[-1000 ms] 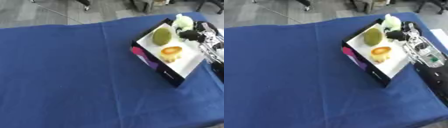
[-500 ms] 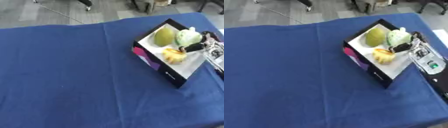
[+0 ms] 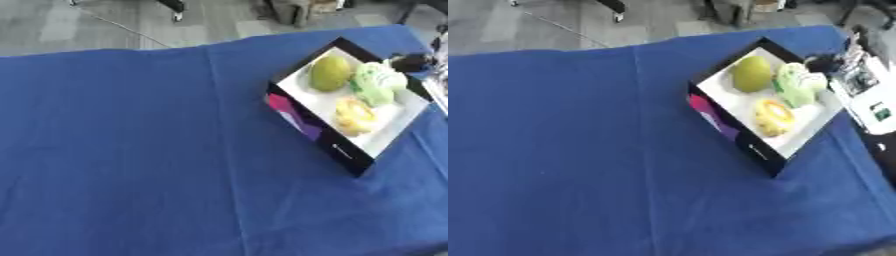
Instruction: Pick up the objects with one hand, pass them to the other hand, and then place them into the box on the other side of the table.
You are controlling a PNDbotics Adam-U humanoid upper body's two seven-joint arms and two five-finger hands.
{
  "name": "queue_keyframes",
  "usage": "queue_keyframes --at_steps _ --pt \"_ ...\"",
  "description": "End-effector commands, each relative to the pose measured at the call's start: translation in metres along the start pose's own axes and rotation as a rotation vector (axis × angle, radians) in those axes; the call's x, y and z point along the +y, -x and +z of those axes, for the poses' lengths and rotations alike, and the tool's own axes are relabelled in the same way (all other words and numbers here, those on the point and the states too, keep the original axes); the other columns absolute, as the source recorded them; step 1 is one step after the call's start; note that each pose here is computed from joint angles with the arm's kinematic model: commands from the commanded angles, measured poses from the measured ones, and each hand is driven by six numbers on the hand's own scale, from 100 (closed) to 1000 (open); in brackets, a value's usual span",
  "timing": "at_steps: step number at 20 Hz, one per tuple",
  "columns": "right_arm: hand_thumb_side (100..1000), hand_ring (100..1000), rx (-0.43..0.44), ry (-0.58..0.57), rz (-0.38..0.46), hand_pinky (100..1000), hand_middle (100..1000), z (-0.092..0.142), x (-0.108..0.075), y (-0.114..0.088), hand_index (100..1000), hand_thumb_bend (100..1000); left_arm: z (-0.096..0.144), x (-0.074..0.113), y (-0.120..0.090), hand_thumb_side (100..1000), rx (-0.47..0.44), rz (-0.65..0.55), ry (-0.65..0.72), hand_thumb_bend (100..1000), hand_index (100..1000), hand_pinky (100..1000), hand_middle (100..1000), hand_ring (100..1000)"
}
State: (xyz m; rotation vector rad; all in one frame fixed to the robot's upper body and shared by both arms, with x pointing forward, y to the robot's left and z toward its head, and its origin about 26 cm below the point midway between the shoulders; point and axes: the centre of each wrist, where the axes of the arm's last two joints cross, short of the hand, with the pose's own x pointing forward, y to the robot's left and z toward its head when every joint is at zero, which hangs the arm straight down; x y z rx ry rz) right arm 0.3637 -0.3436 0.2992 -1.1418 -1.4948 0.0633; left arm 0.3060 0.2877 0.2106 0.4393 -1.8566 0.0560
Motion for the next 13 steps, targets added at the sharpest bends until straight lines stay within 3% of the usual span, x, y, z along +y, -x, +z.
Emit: queue_keyframes --at_steps 1,2,3,7,8,10,13 --pt "389 899 -0.028 0.181 -0.087 728 857 0.023 -0.029 -0.032 993 100 -0.002 0.006 -0.007 801 -0.034 -0.016 -0.022 174 775 787 636 669" --pt "417 897 -0.054 0.19 -0.125 727 856 0.03 -0.033 -0.039 990 100 -0.002 0.007 -0.007 800 -0.034 -0.015 -0.023 174 775 787 636 669" --pt "648 882 -0.085 0.204 -0.174 712 850 0.037 -0.039 -0.046 975 100 -0.002 0.007 -0.007 799 -0.034 -0.015 -0.025 172 774 787 635 668" --pt "606 819 -0.217 0.247 -0.422 676 801 0.06 -0.044 -0.063 913 100 -0.002 0.005 -0.008 801 -0.046 0.007 -0.037 171 772 784 631 662" --pt "601 816 -0.253 0.243 -0.494 674 798 0.066 -0.042 -0.066 910 100 -0.002 0.004 -0.008 801 -0.051 0.017 -0.04 172 774 784 635 663" --pt "495 804 -0.298 0.221 -0.618 666 788 0.074 -0.033 -0.071 897 100 -0.002 0.002 -0.009 802 -0.065 0.041 -0.047 177 783 783 650 668" --pt "487 802 -0.327 0.144 -0.752 662 789 0.082 -0.014 -0.075 898 100 -0.003 -0.003 -0.01 807 -0.091 0.095 -0.056 181 798 783 672 672"
